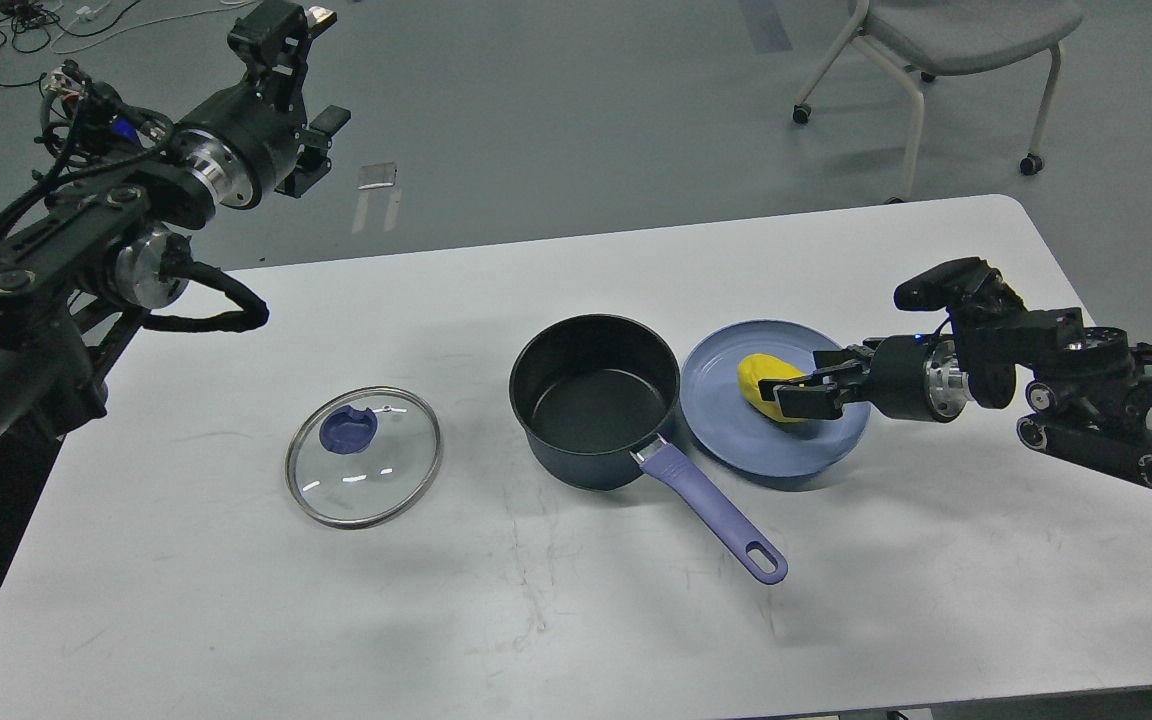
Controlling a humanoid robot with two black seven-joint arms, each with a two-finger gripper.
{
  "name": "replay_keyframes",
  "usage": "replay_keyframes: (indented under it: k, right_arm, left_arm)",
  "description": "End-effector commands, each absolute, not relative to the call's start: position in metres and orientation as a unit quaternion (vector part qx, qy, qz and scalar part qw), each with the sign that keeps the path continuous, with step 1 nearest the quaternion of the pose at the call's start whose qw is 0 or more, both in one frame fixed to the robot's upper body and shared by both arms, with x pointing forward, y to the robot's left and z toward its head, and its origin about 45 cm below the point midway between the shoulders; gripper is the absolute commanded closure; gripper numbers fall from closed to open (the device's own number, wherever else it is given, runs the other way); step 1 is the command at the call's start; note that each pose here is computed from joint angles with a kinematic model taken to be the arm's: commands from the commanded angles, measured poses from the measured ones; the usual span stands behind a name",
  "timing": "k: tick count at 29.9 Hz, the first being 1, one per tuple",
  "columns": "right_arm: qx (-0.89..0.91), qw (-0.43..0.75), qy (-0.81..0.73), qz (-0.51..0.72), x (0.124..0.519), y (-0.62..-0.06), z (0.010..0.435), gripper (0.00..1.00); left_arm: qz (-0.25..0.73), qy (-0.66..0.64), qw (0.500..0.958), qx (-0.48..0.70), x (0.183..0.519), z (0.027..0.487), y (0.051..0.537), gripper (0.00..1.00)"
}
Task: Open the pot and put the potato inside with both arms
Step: 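Reach the right gripper to the yellow potato on the plate and grasp, then lift the potato with the right gripper and move it over the saucepan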
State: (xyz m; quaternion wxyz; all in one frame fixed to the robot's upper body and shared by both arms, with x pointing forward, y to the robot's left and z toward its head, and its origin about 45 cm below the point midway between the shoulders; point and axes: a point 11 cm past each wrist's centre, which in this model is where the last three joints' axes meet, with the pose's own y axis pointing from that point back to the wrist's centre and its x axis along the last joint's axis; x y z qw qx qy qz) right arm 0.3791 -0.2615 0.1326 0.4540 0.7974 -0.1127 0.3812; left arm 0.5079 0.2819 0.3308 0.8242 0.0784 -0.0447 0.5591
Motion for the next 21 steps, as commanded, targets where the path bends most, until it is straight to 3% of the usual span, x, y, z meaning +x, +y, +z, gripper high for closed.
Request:
replay_keyframes:
  k: [1, 5, 10, 13, 15, 16, 21]
  right_arm:
    - [0.800, 0.449, -0.109, 0.383, 0.379, -0.253, 0.131, 0.19]
    - [0.803, 0.446, -0.101, 0.382, 0.376, -0.249, 0.128, 0.33]
    - [0.800, 0.448, -0.091, 0.388, 0.377, -0.249, 0.130, 0.33]
    - [0.798, 0.451, -0.085, 0.390, 0.377, -0.249, 0.130, 0.56]
    - [0.792, 0.459, -0.078, 0.396, 0.380, -0.251, 0.133, 0.64]
    - [0.788, 0.463, -0.073, 0.399, 0.381, -0.252, 0.134, 0.77]
    - [0.785, 0.466, -0.074, 0.402, 0.383, -0.255, 0.137, 0.88]
  left_arm:
    - [0.563, -0.043, 0.821, 0.082, 0.507, 0.327, 0.287, 0.02]
    - [0.566, -0.037, 0.818, 0.090, 0.504, 0.317, 0.293, 0.02]
    - [0.573, -0.034, 0.813, 0.096, 0.501, 0.312, 0.304, 0.02]
    - [0.574, -0.033, 0.812, 0.098, 0.501, 0.311, 0.304, 0.02]
    - [0.579, -0.032, 0.809, 0.101, 0.500, 0.307, 0.306, 0.02]
    - [0.582, -0.032, 0.806, 0.103, 0.500, 0.305, 0.307, 0.02]
    - [0.578, -0.036, 0.808, 0.109, 0.500, 0.302, 0.303, 0.02]
